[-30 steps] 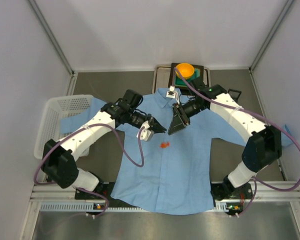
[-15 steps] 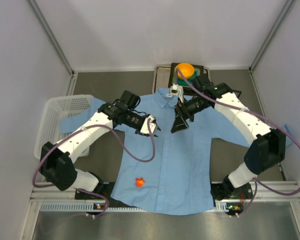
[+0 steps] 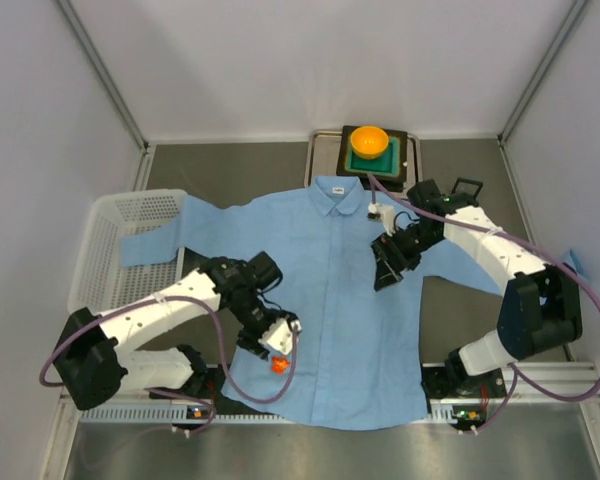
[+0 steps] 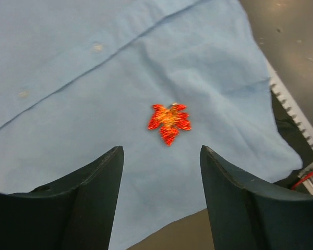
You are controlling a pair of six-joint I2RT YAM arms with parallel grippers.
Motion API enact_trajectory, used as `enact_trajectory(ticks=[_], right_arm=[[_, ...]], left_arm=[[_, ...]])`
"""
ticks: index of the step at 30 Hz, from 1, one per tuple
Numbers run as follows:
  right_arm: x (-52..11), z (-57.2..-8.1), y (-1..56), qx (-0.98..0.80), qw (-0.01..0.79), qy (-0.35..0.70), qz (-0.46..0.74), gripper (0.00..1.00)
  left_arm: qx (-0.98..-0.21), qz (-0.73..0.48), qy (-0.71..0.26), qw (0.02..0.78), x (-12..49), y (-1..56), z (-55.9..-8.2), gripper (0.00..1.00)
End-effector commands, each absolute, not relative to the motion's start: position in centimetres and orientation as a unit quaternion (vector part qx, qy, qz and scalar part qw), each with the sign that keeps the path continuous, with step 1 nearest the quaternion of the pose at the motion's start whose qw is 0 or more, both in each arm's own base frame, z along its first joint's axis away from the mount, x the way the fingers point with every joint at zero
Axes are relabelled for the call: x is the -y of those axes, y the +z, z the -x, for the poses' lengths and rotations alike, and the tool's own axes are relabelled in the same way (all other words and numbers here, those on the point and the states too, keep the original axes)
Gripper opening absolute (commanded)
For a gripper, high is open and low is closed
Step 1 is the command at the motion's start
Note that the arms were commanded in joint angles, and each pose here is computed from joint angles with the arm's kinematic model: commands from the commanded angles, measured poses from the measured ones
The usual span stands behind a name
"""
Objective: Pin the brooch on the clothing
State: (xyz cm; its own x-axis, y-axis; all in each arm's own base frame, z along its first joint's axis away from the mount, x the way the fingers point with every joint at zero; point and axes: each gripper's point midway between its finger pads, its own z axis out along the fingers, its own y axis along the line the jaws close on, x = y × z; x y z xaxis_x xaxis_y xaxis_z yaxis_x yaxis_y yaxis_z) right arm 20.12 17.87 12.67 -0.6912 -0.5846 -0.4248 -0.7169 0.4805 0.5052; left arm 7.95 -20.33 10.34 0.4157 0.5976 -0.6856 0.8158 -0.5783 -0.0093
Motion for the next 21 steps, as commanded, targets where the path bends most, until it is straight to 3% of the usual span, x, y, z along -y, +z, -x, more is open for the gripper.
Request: enact_trajectory(ticks=[1, 7, 21], right_arm=[[-15.4, -21.7, 13.2, -0.868, 0.137, 0.309, 0.364, 0.82], [-15.3, -21.7, 14.1, -0.863, 0.156, 0.306, 0.37, 0.82], [-15.0, -21.7, 15.6, -0.862, 0.183, 0.296, 0.368, 0.82]], left_arm=[[-0.399, -0.856, -0.313, 0.101, 19.4, 7.4, -4.2, 0.65], [-0.428, -0.849, -0.283, 0.123, 21.0, 5.6, -4.5, 0.65], [-0.398, -0.874, -0.242, 0.14, 20.7, 2.6, -5.3, 0.7]])
